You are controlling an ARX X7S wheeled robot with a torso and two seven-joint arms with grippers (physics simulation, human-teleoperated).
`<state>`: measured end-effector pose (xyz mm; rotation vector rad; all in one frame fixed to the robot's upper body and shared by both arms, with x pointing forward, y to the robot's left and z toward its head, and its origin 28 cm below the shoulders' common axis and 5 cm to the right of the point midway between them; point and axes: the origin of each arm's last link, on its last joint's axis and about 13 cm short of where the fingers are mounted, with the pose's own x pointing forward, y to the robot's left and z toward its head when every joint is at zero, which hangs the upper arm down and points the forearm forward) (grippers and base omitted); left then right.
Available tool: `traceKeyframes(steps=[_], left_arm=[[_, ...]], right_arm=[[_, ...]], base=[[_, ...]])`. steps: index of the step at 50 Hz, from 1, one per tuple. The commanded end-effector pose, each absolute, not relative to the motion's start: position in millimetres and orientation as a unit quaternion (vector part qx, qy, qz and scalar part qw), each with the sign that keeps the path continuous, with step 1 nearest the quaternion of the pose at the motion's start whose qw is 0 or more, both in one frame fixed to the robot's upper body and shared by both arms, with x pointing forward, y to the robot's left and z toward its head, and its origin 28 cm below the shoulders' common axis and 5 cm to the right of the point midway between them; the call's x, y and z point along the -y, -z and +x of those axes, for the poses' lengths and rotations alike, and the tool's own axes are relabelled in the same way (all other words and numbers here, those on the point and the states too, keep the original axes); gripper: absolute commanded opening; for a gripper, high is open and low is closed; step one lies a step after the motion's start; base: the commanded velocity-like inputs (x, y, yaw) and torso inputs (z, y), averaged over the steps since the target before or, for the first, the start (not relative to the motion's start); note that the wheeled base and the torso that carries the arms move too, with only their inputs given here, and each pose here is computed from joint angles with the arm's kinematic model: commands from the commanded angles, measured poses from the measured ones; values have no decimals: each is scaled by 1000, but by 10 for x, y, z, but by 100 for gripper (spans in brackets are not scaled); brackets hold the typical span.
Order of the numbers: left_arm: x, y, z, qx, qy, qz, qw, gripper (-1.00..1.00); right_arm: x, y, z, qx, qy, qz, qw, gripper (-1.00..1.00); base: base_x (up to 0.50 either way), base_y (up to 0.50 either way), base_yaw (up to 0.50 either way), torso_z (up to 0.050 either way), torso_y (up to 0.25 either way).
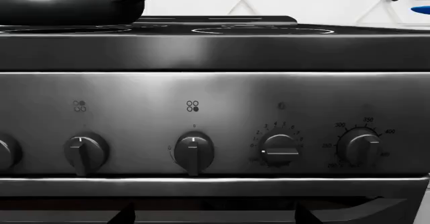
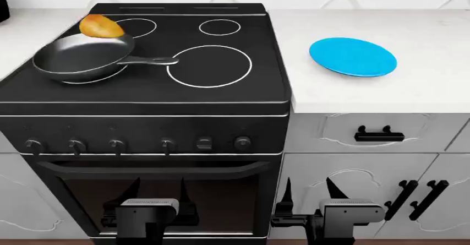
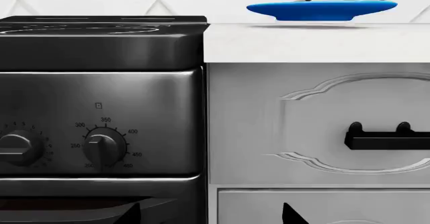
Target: Pick the chicken breast from the pan and place it on the plate.
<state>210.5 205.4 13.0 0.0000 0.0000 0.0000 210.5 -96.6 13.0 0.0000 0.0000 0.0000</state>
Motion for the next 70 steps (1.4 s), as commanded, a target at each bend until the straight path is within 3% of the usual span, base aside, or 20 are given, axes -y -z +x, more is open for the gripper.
traceKeyframes(steps=[1, 17, 62, 70], left_arm=[[-2050, -133, 2100, 0, 2, 0, 1000, 100], [-2038, -133, 2090, -1, 14, -3, 1000, 100], [-2039, -123, 2098, -2, 14, -10, 1000, 100], [-2046, -134, 2111, 3, 6, -13, 1000, 100]], right_arm=[[964, -129, 2102, 0, 0, -2, 1000, 100], [969, -143, 2107, 2, -2, 1, 1000, 100], [955, -122, 2113, -2, -14, -3, 1000, 100], [952, -119, 2118, -6, -14, -1, 1000, 100]], base=[[0, 0, 0, 0, 0], [0, 0, 0, 0, 0], [0, 497, 0, 0, 0], [0, 52, 0, 0, 0]])
